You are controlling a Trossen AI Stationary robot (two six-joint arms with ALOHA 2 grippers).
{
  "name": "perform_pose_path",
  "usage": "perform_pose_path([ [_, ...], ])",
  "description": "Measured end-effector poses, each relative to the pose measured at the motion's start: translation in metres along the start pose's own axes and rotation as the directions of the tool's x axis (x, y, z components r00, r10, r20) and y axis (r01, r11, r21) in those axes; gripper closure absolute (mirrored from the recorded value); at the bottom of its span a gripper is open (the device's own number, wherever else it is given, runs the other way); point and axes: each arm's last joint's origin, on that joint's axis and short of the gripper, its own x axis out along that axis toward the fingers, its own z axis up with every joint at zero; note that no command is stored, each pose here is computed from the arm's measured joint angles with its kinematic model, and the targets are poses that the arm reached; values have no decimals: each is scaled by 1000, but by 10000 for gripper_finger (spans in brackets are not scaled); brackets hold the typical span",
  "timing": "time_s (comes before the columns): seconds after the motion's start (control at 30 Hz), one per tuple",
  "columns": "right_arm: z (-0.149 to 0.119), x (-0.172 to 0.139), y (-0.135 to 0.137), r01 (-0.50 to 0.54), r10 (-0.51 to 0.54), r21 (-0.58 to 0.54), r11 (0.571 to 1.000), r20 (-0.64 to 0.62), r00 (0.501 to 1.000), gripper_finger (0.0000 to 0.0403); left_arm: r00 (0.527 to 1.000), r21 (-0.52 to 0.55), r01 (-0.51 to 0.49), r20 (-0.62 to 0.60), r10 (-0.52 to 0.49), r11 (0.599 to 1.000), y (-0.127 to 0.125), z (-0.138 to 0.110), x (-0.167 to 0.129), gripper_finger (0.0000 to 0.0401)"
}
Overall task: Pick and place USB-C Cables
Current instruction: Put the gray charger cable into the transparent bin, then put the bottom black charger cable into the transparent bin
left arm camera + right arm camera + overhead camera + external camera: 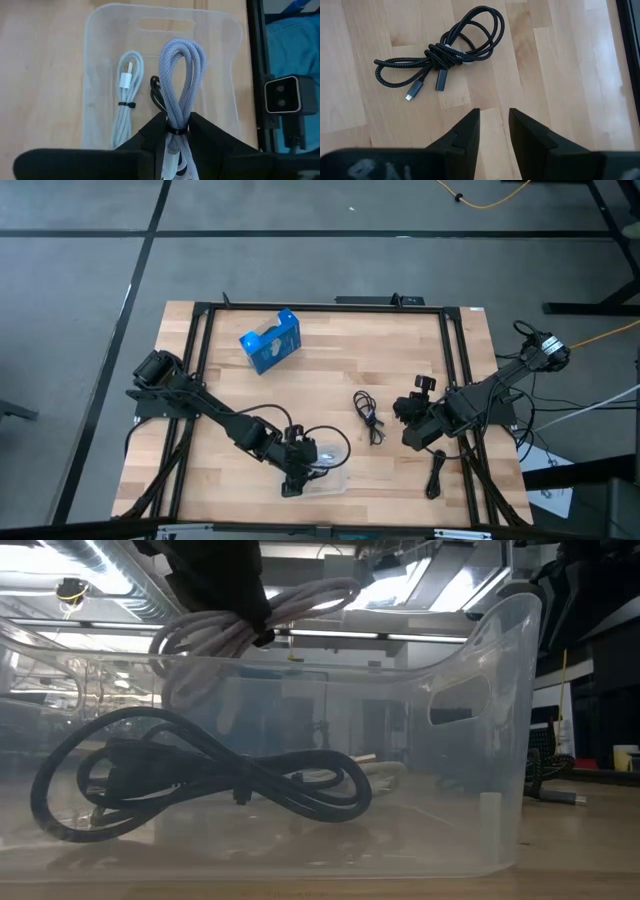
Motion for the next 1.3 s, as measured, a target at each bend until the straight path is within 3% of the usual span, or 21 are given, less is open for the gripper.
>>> perform_pose_path([
  [0.27, 0, 0, 0, 0, 0, 0, 1000, 0, 1000, 295, 998, -91, -44, 29, 47, 995, 4, 3, 0, 320],
  [0.57, 0, 0, 0, 0, 0, 1, 1000, 0, 1000, 295, 999, -92, -41, 28, 44, 995, 4, 3, 0, 294],
  [0.87, 0, 0, 0, -8, 8, 3, 1000, -7, 1000, 295, 1000, -84, -22, 17, 24, 996, 3, 3, 0, 295],
  [1.07, -2, 0, 2, -60, 65, 89, 994, -54, 996, 295, 999, -98, -42, 25, 44, 994, 12, 8, 1, 295],
  [1.3, 9, -1, 3, 30, -49, 135, 990, 142, 989, 295, 996, -24, -44, 71, 46, 999, 22, 21, -18, 296],
])
